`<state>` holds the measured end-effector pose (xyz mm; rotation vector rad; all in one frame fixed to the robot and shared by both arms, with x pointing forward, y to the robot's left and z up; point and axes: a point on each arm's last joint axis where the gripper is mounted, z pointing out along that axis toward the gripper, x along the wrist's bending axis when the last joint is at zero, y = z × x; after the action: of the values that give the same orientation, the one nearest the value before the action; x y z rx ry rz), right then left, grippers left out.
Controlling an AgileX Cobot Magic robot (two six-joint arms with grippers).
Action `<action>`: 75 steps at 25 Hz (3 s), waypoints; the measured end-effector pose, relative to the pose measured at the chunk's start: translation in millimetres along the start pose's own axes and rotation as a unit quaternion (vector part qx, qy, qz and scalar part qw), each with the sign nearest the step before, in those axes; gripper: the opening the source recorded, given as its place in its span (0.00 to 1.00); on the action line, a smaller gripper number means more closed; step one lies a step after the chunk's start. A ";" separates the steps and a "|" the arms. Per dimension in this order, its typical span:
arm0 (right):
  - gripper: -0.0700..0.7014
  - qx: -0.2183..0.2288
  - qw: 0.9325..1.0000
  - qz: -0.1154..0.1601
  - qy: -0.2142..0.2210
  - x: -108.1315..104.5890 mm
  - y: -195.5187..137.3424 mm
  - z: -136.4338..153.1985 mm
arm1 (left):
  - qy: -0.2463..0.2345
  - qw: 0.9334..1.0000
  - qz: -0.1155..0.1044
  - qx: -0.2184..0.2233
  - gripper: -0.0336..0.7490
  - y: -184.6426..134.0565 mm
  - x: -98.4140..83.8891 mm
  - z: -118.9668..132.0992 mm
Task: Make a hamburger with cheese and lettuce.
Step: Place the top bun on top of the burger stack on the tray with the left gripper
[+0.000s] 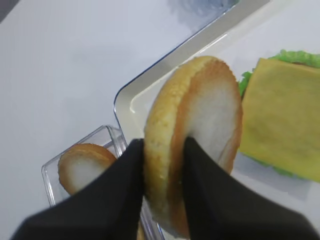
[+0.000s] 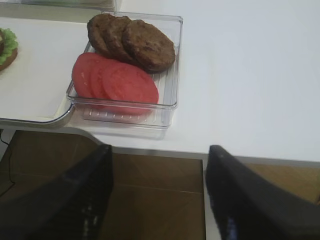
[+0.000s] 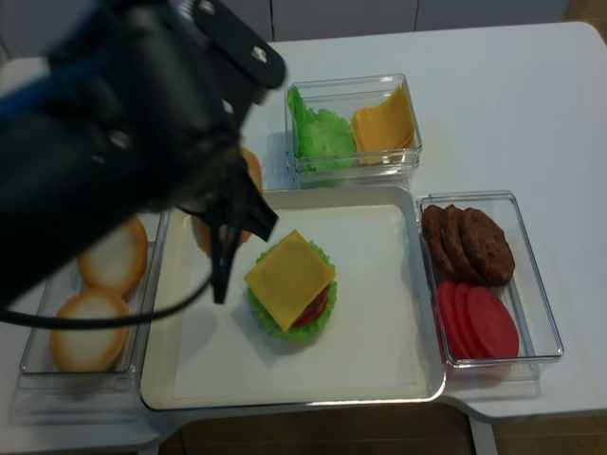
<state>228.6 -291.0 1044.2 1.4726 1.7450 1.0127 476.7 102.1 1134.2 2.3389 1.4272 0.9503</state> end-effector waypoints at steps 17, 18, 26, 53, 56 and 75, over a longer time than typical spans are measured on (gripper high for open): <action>0.67 0.000 1.000 -0.003 0.000 0.0 0.0 0.0 | 0.072 0.993 0.085 -0.022 0.26 11.2 -58.5 35.1; 0.67 0.000 1.000 -0.003 0.000 0.0 0.0 0.0 | 0.074 0.993 0.087 -0.021 0.26 11.2 -59.8 36.8; 0.67 0.000 1.000 -0.003 0.000 0.0 0.0 0.0 | 0.078 0.991 0.105 -0.006 0.26 10.0 -72.3 52.9; 0.67 0.000 1.000 -0.003 0.000 0.0 0.0 0.0 | 0.090 0.991 0.102 -0.009 0.26 10.8 -76.8 59.4; 0.67 0.000 1.000 -0.003 0.000 0.0 0.0 0.0 | 0.090 0.991 0.102 -0.009 0.26 10.8 -76.8 59.4; 0.67 0.000 1.000 -0.003 0.000 0.0 0.0 0.0 | 0.089 0.992 0.092 -0.009 0.26 10.6 -77.0 59.5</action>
<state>228.6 -291.0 1044.2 1.4658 1.7488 1.0092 498.1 38.0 1063.4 2.4601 1.2717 1.2429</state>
